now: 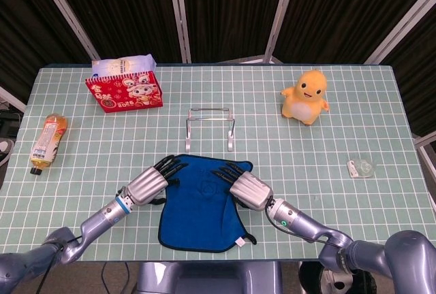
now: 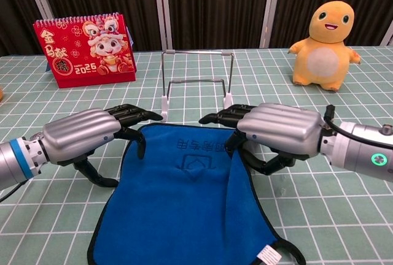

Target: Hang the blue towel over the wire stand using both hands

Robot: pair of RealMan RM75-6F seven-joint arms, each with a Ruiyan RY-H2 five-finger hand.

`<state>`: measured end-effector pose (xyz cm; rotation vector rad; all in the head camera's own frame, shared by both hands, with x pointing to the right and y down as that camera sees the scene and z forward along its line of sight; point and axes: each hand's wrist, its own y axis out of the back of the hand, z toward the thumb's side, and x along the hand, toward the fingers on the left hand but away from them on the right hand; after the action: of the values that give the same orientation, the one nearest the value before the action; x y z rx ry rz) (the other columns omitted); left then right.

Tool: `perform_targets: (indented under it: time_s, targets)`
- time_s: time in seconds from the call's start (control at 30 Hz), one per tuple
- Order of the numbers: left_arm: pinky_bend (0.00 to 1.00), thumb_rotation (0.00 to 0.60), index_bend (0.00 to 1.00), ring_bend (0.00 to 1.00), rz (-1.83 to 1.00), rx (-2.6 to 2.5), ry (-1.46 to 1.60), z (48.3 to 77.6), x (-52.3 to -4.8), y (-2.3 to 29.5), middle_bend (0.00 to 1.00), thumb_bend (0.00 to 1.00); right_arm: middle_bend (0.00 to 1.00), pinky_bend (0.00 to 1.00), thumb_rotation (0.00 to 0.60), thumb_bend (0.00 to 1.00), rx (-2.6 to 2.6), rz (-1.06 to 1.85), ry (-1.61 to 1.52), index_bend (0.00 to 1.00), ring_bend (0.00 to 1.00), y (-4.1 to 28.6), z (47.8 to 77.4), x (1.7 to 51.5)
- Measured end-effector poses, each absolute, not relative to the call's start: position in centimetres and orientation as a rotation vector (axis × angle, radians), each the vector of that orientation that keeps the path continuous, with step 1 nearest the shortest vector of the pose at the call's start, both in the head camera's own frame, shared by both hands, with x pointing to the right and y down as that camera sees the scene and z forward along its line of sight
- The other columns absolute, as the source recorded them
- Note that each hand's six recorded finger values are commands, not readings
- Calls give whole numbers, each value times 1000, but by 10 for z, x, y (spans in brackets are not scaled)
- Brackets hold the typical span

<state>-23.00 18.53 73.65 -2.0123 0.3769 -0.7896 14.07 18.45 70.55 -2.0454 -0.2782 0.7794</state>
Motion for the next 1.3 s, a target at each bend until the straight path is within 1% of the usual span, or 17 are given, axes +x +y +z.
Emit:
perform_targets:
  time_s: [0.1, 0.17, 0.23, 0.3, 0.47, 0.63, 0.9, 1.0, 1.07, 1.17, 1.3]
  targets:
    - [0, 600, 429, 0, -791, -2015, 374, 737, -229, 186, 0, 83, 0, 0, 600, 626, -2046, 780, -282, 643, 0, 184, 705, 141]
    - [0, 600, 430, 0, -789, -2013, 374, 736, -228, 186, 0, 118, 0, 0, 600, 627, -2045, 780, -281, 644, 0, 184, 705, 142]
    - [0, 600, 430, 0, -789, -2012, 375, 736, -228, 185, 0, 178, 0, 0, 600, 627, -2045, 782, -280, 644, 0, 185, 705, 142]
    - [0, 600, 430, 0, -787, -2014, 377, 735, -228, 185, 0, 203, 0, 0, 600, 626, -2045, 784, -277, 644, 0, 185, 706, 143]
    - [0, 600, 439, 0, -782, -2012, 368, 734, -228, 185, 0, 215, 0, 0, 600, 627, -2043, 782, -277, 645, 0, 185, 706, 144]
    - [0, 600, 439, 0, -784, -2014, 369, 735, -227, 184, 0, 249, 0, 0, 600, 626, -2044, 782, -282, 645, 0, 185, 705, 145]
    - [0, 600, 442, 0, -775, -2030, 365, 736, -220, 189, 0, 359, 0, 0, 600, 627, -2041, 782, -283, 645, 0, 185, 704, 147]
    - [0, 600, 444, 0, -771, -2030, 363, 736, -219, 189, 0, 377, 0, 0, 600, 627, -2040, 781, -282, 645, 0, 185, 704, 148]
    - [0, 600, 454, 0, -770, -2030, 363, 736, -219, 189, 0, 398, 0, 0, 600, 627, -2041, 781, -283, 646, 0, 185, 704, 148]
    - [0, 600, 494, 0, -771, -2032, 367, 736, -218, 189, 0, 433, 0, 0, 600, 627, -2042, 781, -286, 646, 0, 185, 704, 149]
    - [0, 600, 557, 0, -778, -2042, 381, 737, -217, 190, 0, 516, 0, 0, 600, 626, -2043, 780, -290, 646, 0, 185, 703, 151]
